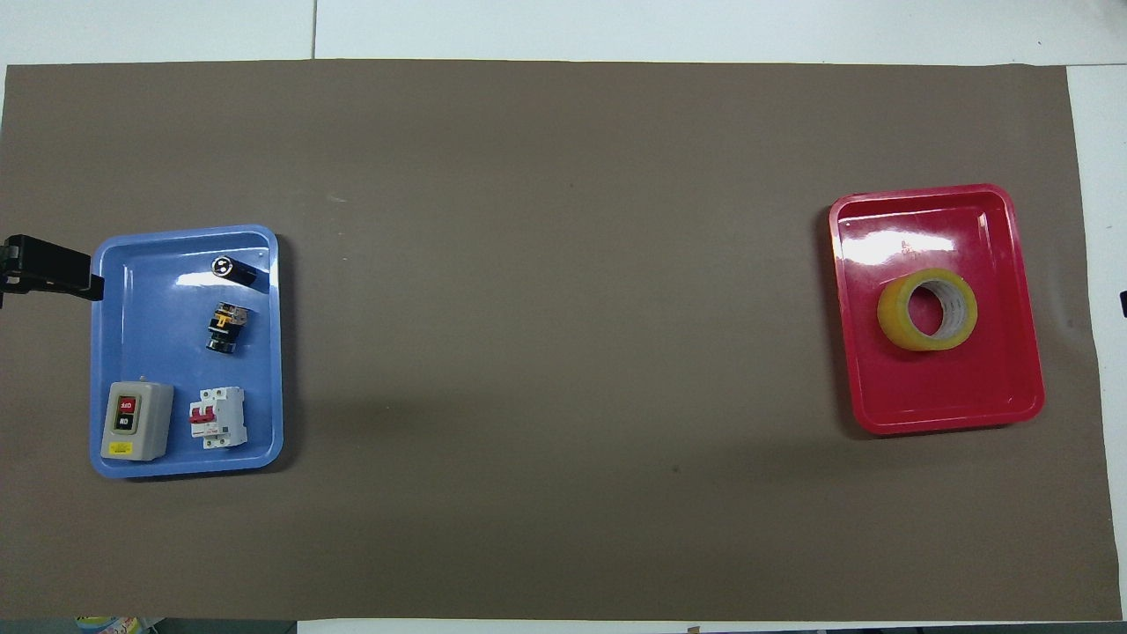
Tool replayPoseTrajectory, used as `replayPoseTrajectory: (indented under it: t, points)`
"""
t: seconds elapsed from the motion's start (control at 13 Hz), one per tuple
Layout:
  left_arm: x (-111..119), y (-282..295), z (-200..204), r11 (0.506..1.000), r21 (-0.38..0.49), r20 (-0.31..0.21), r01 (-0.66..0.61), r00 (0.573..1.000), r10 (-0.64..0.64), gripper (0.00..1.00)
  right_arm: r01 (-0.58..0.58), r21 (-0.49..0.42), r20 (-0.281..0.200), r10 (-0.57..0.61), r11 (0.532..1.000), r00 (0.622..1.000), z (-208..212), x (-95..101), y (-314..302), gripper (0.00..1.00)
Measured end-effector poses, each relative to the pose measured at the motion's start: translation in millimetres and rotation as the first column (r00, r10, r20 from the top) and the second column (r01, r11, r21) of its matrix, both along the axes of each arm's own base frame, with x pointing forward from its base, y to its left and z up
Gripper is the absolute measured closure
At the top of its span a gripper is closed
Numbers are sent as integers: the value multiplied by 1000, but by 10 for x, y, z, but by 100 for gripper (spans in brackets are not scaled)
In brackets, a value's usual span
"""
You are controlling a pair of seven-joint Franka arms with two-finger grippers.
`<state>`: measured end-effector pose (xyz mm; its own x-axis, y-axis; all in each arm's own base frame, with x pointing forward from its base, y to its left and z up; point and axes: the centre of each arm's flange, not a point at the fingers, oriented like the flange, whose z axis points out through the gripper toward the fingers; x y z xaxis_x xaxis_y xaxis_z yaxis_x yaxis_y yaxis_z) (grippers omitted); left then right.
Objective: Place and move tape with both arms
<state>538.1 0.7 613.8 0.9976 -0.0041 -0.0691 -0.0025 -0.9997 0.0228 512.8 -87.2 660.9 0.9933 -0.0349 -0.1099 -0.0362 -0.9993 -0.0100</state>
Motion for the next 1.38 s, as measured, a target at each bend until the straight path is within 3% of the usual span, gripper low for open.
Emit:
replayPoseTrajectory:
  t: [0.69,1.0,1.38]
  points:
    - [0,0,0,1000,0,0,0,1000,0,0,26,-17,27,-25,1000,999,90,41,231,0]
    - [0,0,0,1000,0,0,0,1000,0,0,81,-24,64,-79,996,995,119,82,207,0]
    - [0,0,0,1000,0,0,0,1000,0,0,89,-29,64,-87,996,994,115,82,199,0]
